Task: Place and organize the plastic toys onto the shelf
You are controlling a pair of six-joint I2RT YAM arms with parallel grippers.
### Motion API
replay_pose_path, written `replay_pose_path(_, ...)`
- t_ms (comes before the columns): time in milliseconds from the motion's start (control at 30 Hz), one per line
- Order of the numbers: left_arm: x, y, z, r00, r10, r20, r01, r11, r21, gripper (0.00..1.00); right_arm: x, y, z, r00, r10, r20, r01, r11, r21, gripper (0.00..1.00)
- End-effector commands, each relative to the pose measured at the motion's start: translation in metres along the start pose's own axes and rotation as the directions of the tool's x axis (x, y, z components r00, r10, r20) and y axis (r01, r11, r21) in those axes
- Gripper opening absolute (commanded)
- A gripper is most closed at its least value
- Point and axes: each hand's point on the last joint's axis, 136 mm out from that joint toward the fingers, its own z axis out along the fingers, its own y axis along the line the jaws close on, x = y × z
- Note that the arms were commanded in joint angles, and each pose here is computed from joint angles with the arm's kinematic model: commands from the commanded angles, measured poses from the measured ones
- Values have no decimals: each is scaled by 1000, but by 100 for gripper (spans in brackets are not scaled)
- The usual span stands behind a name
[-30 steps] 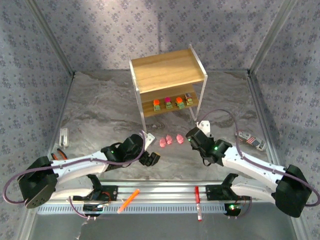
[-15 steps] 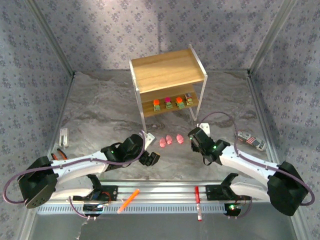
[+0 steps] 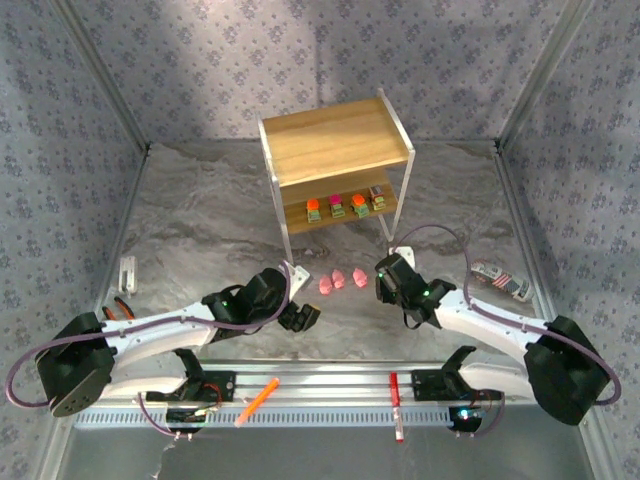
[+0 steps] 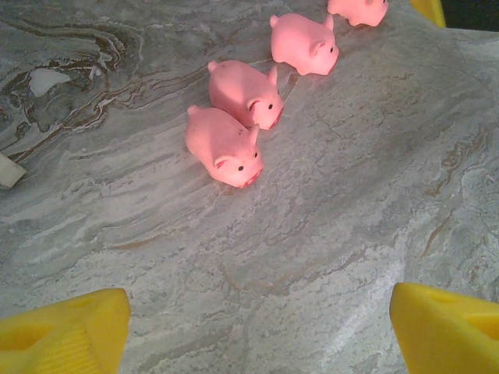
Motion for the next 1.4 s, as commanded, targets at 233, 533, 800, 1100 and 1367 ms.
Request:
replay_pose_path(233,-17,-5,-1,999,24,35,-24,1000,2,86,-3,4,10,1000,-18,-18,18,1000,-13,52)
replay_pose_path(533,-17,-5,0,999,24,32,-24,1000,-1,86,-5,5,18,999,-20,-26,19,1000,-20,53)
replay_pose_path(800,-17,-5,1,999,26,28,-26,1000,-3,86,-8,7,24,999,-29,-32,28,999,-28,53)
replay_pose_path(1100,-16,-4,1,999,27,25,-27,1000,-8,86,-15,12,29,999,-41,-34,40,999,-36,53)
replay_pose_path(1367,-17,-4,1,999,28,26,-27,1000,-10,86,-13,10,33,998,-41,-42,39,999,-32,53)
